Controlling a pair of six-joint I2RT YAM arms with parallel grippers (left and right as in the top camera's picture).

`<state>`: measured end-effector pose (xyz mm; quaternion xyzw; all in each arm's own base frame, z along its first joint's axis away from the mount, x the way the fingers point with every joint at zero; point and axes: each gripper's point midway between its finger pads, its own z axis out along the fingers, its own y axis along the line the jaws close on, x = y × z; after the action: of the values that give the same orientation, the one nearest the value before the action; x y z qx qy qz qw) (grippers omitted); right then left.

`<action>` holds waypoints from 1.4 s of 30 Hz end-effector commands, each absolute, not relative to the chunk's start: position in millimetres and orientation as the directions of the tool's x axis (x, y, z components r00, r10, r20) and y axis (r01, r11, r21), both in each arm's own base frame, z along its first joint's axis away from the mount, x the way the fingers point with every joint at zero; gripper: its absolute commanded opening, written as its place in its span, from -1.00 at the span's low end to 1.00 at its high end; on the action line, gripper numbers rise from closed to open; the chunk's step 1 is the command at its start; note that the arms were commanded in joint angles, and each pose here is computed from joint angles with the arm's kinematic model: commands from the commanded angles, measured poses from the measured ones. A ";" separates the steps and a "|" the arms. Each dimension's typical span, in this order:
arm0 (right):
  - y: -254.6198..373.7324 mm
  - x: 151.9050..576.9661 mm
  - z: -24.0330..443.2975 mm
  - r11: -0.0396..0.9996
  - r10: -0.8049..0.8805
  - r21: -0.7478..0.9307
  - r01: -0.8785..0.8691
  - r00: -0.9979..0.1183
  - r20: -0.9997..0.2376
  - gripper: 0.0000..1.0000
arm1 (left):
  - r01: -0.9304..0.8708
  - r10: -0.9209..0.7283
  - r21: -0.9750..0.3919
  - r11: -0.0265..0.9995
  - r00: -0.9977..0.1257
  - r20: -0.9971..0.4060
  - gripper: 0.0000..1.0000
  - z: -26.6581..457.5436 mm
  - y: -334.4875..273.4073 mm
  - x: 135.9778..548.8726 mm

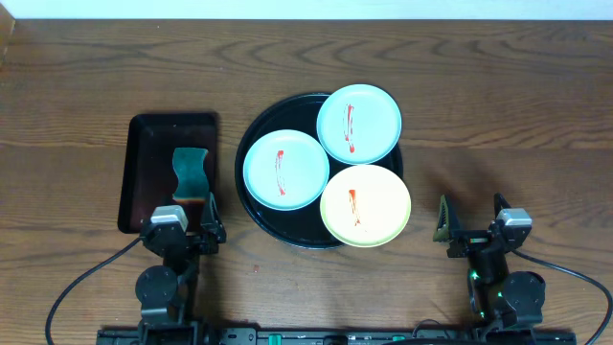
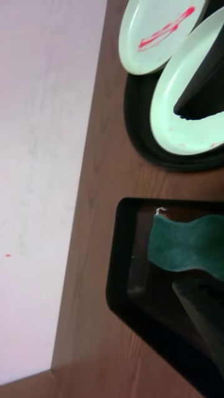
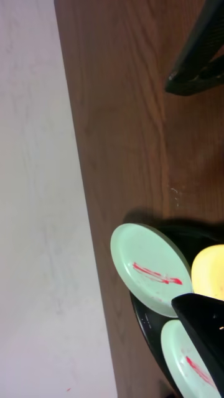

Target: Clean dirty plates on tray and stack at the side

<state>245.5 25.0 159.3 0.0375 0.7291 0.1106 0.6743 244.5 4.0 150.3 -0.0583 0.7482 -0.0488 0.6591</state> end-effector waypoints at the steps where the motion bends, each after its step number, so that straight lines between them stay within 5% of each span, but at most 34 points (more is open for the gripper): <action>1: 31.9 244.5 162.2 0.963 0.222 0.233 -0.136 -0.094 -0.971 0.98 | 0.014 -0.205 -0.212 0.977 -0.190 -0.960 0.62 145.7 -6.1 241.7; 10: 38.9 238.3 205.0 0.957 0.212 0.220 -0.187 -0.063 -0.975 0.99 | 0.035 -0.221 -0.243 0.969 -0.306 -0.926 0.62 200.1 -14.8 246.4; 19: 40.0 250.5 250.3 0.965 0.174 0.201 -0.169 -0.161 -0.971 0.98 | -0.019 -0.229 -0.257 0.966 -0.523 -0.821 0.62 242.8 -15.6 261.3; 35: 83.9 288.0 261.8 0.907 0.060 0.313 -0.282 -0.649 -0.758 0.99 | -0.147 -0.229 -0.222 0.964 -0.882 -0.411 0.62 226.7 -14.8 275.5; 42: 85.8 301.7 238.4 0.910 0.041 0.347 -0.228 -0.782 -0.621 0.98 | -0.164 -0.230 -0.212 0.963 -0.912 -0.339 0.62 209.8 -14.3 282.9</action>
<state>291.8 82.3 239.9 -0.0431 0.9205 0.1967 0.3348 276.4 -13.3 204.0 -0.1065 0.9750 -0.0872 0.1744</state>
